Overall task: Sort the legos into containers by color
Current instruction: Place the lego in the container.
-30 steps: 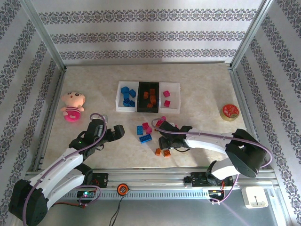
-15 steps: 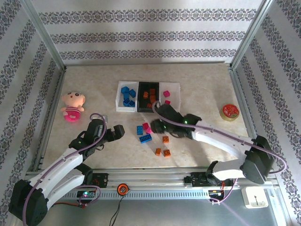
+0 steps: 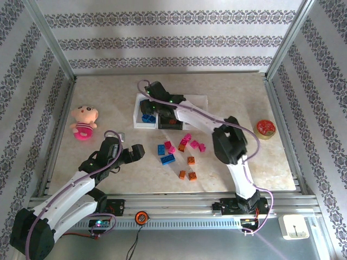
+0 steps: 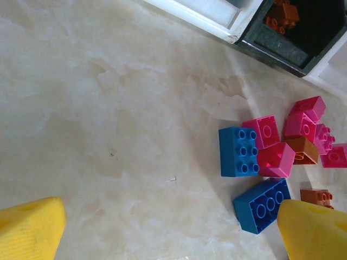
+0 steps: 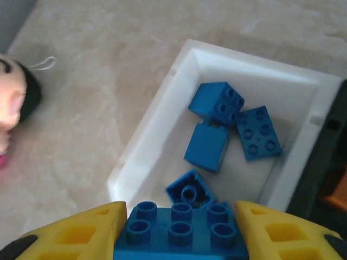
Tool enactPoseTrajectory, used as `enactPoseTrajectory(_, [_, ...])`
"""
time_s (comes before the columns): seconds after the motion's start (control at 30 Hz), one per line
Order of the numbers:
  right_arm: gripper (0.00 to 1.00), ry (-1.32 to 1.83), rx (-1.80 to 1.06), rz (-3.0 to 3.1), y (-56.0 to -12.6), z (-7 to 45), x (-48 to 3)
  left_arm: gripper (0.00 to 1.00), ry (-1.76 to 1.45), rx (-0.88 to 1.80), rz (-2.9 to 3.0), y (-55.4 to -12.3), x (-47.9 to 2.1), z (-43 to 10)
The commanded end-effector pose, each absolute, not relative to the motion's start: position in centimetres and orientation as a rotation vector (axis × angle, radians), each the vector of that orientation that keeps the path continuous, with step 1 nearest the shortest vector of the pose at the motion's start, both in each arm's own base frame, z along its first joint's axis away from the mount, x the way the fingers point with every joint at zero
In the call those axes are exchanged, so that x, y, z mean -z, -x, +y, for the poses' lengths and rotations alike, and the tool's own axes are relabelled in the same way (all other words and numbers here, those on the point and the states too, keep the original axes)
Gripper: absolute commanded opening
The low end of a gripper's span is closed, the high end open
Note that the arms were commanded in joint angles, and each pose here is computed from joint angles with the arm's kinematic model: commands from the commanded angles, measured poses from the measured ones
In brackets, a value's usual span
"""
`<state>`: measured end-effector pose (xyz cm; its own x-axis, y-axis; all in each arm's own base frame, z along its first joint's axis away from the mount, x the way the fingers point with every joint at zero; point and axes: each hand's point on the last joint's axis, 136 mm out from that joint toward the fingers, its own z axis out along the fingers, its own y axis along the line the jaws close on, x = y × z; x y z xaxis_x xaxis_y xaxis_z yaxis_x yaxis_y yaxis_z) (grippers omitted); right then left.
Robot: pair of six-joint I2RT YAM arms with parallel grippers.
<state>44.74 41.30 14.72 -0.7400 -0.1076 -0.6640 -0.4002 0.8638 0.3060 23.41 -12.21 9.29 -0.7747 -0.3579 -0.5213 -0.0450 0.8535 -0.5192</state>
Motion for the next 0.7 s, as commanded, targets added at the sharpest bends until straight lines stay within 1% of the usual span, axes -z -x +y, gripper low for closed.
enactPoseTrajectory(0.0, [0.37, 0.349, -0.554, 2.391, -46.6, 41.8, -14.2, 1.00, 0.222, 0.668, 2.382, -23.3, -10.2, -12.8])
enactPoseTrajectory(0.03, [0.37, 0.339, -0.548, 2.400, -46.9, 41.9, -13.7, 1.00, 0.215, 0.667, 2.385, -23.3, -10.2, -12.8])
enactPoseTrajectory(0.07, [0.40, 0.331, -0.547, 2.405, -47.3, 42.0, -13.4, 1.00, 0.208, 0.667, 2.388, -23.2, -10.2, -12.9])
enactPoseTrajectory(0.17, [0.57, 0.310, -0.555, 2.419, -47.9, 42.3, -13.0, 1.00, 0.190, 0.671, 2.392, -23.1, -10.2, -13.0])
enactPoseTrajectory(0.2, [0.62, 0.304, -0.565, 2.416, -48.0, 42.3, -13.3, 1.00, 0.185, 0.676, 2.393, -23.1, -10.2, -13.1])
enactPoseTrajectory(0.27, [0.65, 0.295, -0.582, 2.409, -48.0, 42.3, -13.9, 1.00, 0.173, 0.695, 2.389, -23.2, -10.4, -13.4])
enactPoseTrajectory(0.4, [0.67, 0.286, -0.609, 2.371, -47.4, 41.5, -16.4, 0.99, 0.123, 0.759, 2.401, -23.5, -10.8, -14.8])
enactPoseTrajectory(0.47, [0.68, 0.280, -0.623, 2.354, -46.7, 40.7, -17.6, 0.96, 0.089, 0.789, 2.422, -23.6, -10.9, -15.7])
enactPoseTrajectory(0.6, [0.68, 0.235, -0.633, 2.341, -44.6, 37.5, -18.5, 0.92, -0.014, 0.803, 2.445, -23.7, -11.1, -18.2])
enactPoseTrajectory(0.67, [0.68, 0.203, -0.634, 2.349, -43.3, 35.5, -18.0, 0.90, -0.097, 0.781, 2.457, -23.5, -11.1, -19.8])
